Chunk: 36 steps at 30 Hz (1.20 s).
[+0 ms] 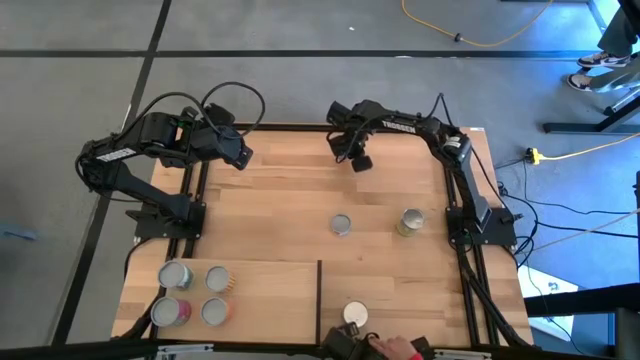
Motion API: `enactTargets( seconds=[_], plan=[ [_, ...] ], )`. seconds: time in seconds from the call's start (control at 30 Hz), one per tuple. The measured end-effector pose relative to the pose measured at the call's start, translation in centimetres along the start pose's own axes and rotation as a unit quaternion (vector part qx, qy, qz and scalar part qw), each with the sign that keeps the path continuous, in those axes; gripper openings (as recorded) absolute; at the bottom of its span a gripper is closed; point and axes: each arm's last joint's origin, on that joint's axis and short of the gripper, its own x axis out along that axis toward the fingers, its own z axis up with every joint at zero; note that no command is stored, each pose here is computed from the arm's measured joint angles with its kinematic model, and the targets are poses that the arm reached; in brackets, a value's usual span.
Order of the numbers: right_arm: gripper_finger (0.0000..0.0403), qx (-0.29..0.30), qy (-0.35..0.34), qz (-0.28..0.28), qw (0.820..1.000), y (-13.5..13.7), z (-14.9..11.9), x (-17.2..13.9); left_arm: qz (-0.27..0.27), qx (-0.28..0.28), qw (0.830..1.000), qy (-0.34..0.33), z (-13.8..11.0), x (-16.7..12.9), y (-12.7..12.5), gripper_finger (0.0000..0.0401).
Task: Pick and place cans onto a shelf
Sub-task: Put the canned pineapple ring on the shelf
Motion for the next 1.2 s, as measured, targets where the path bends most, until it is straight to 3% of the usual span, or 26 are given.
enactTargets(
  seconds=[0.17, 1.2],
  plan=[
    [0.0056, 0.001, -0.022, 0.023, 0.999, 0.24, 0.01, 0.33, 0.0, 0.0, 1.0, 0.0, 0.0, 0.0, 0.0, 0.0032],
    [0.0056, 0.029, -0.04, 0.006, 0.999, -0.37, 0.04, 0.3, 0.0, 0.0, 1.0, 0.0, 0.0, 0.01, -0.01, 0.0032]
  ],
)
